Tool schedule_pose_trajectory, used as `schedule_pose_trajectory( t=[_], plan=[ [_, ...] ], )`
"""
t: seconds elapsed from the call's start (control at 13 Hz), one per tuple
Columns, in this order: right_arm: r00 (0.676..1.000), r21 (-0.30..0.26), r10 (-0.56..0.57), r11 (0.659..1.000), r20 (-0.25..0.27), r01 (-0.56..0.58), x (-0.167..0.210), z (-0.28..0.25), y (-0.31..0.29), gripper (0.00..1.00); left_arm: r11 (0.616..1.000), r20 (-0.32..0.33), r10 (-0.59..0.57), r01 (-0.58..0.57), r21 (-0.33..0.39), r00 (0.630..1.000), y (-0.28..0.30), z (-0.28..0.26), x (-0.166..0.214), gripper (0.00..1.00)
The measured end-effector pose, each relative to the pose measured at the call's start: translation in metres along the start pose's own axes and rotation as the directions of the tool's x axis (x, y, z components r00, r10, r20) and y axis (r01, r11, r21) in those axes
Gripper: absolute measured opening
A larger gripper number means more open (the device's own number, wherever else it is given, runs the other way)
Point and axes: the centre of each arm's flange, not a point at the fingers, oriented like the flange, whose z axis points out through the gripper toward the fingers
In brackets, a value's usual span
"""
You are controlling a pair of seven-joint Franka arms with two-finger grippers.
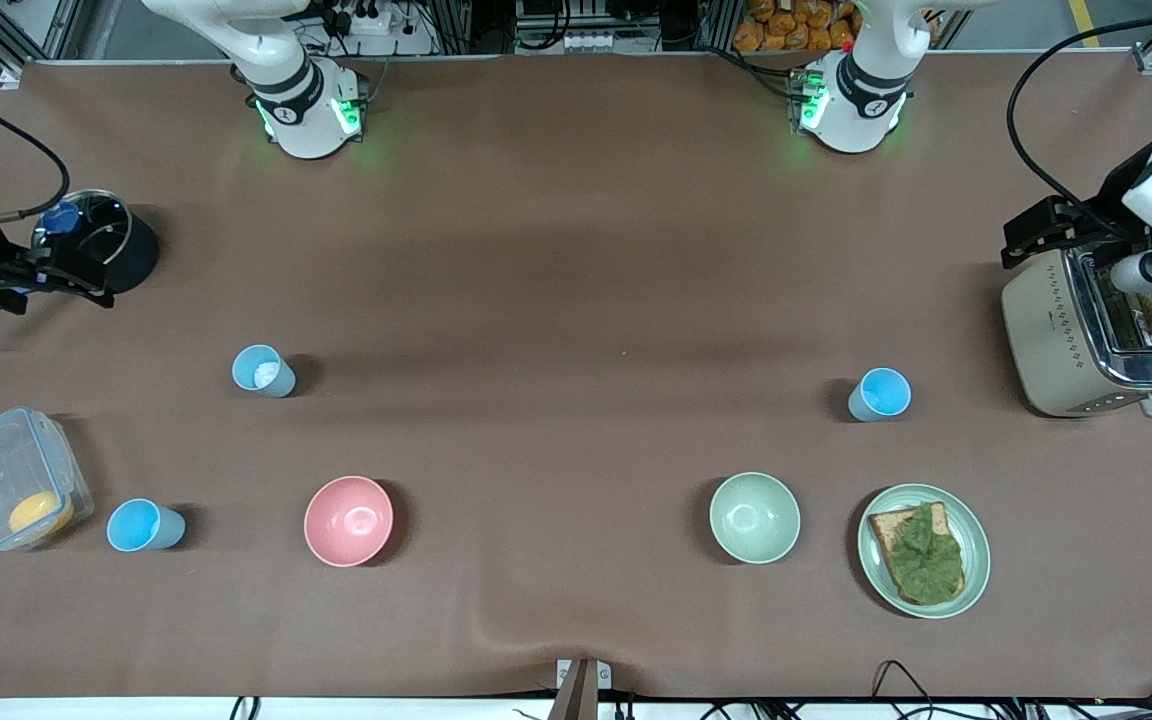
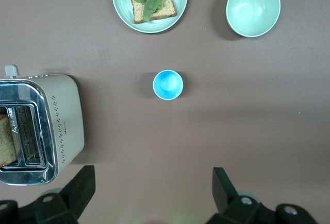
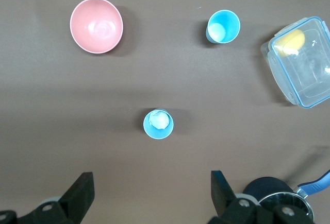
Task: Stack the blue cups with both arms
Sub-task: 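Reach the right gripper to a blue cup while the left gripper reaches another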
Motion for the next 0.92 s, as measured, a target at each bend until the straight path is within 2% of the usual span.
schedule_pose_trajectory(
  t=[0.69,0.92],
  plan=[
    [1.0,0.0,0.002,1.0,-0.001,-0.002,0.0,0.0,0.001,1.0,1.0,0.008,0.001,-0.001,0.013,1.0,-0.001,0.005,0.003,1.0],
    [1.0,0.0,0.001,1.0,-0.003,-0.001,0.001,0.0,0.0,1.0,1.0,0.037,-0.004,0.004,0.014,0.999,-0.003,0.031,0.011,1.0]
  ],
)
